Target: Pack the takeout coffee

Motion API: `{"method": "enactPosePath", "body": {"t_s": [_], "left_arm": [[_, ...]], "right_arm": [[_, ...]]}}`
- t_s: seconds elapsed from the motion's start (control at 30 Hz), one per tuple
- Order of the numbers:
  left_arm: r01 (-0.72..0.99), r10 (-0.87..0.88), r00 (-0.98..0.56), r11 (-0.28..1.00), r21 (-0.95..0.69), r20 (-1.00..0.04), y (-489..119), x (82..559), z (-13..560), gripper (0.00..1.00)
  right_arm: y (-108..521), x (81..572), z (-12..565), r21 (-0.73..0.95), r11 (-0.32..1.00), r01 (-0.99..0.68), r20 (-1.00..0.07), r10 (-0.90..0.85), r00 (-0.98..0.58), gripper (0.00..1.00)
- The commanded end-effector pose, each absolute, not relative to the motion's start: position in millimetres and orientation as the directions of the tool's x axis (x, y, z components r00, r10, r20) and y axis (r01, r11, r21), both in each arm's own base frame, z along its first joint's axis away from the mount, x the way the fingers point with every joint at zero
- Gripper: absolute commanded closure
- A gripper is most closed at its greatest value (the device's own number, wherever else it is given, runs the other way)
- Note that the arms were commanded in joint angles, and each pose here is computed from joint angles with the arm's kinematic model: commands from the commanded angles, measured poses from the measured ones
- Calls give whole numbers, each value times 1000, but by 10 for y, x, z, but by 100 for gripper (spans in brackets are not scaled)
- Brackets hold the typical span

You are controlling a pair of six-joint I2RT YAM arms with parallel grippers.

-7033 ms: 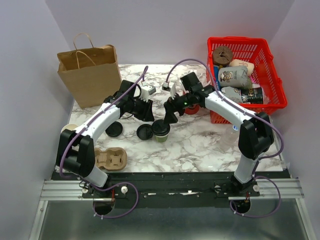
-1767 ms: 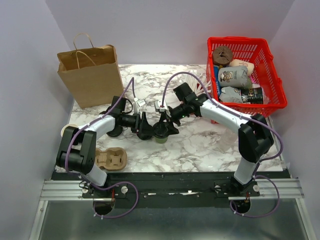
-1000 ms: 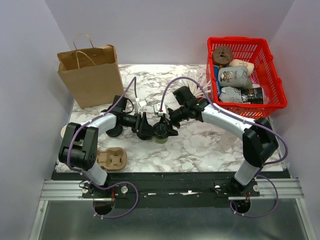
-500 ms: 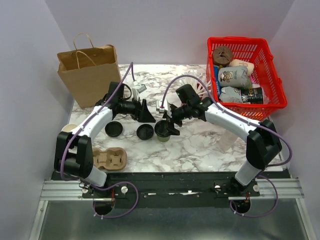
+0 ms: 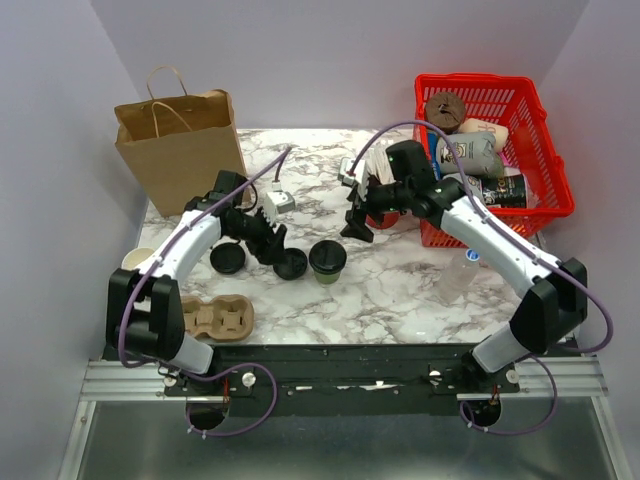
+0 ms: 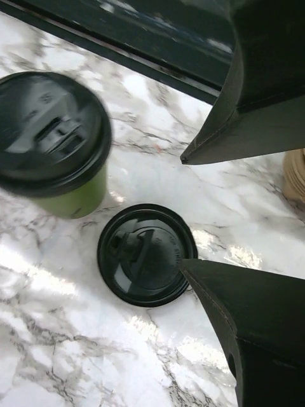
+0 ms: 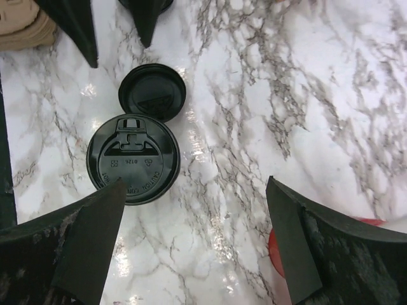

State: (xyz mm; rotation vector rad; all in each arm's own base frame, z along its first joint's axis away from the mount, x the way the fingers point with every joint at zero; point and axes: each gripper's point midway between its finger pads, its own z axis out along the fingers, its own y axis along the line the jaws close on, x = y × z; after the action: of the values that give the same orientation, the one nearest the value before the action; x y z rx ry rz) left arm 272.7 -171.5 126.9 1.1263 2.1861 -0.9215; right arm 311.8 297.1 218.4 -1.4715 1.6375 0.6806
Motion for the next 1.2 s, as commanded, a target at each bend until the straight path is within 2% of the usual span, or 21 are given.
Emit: {"method": "enactPosePath", "body": {"t_s": [0.0,0.27,0.47,0.6,0.73,0.97,1.17], "left_arm": [[962,632,-252,246,-118,-733,-1661,2506,1162,32],[965,711,-101,241,106,-696,-1821,2637,856,36],[951,740,-51,241,194,-670,-1886,2704,694,39],[961,755,-25,199,194,-655,-1943,2625,573,41],[964,768,2,169,206,-641,-1963,2583,493,49],[971,778,12,140,192,-628,-1956,2542,406,53],[974,790,8,133,184,-613,-1933,2533,338,62]], "right_arm": [[2840,3128,2438,-141,298,-944,-865,-502,-30,0],[2685,3023,2422,-165,328,-930,-856,-515,-30,0],[2673,3036,2408,-164,333,-929,-855,-518,-34,0],[2671,3044,2366,-157,334,-929,-852,-522,-44,0],[2670,3072,2355,-156,340,-927,-850,-525,-50,0],[2677,3111,2354,-156,344,-926,-849,-526,-53,0],[2692,3127,2341,-148,346,-926,-849,-525,-60,0]]}}
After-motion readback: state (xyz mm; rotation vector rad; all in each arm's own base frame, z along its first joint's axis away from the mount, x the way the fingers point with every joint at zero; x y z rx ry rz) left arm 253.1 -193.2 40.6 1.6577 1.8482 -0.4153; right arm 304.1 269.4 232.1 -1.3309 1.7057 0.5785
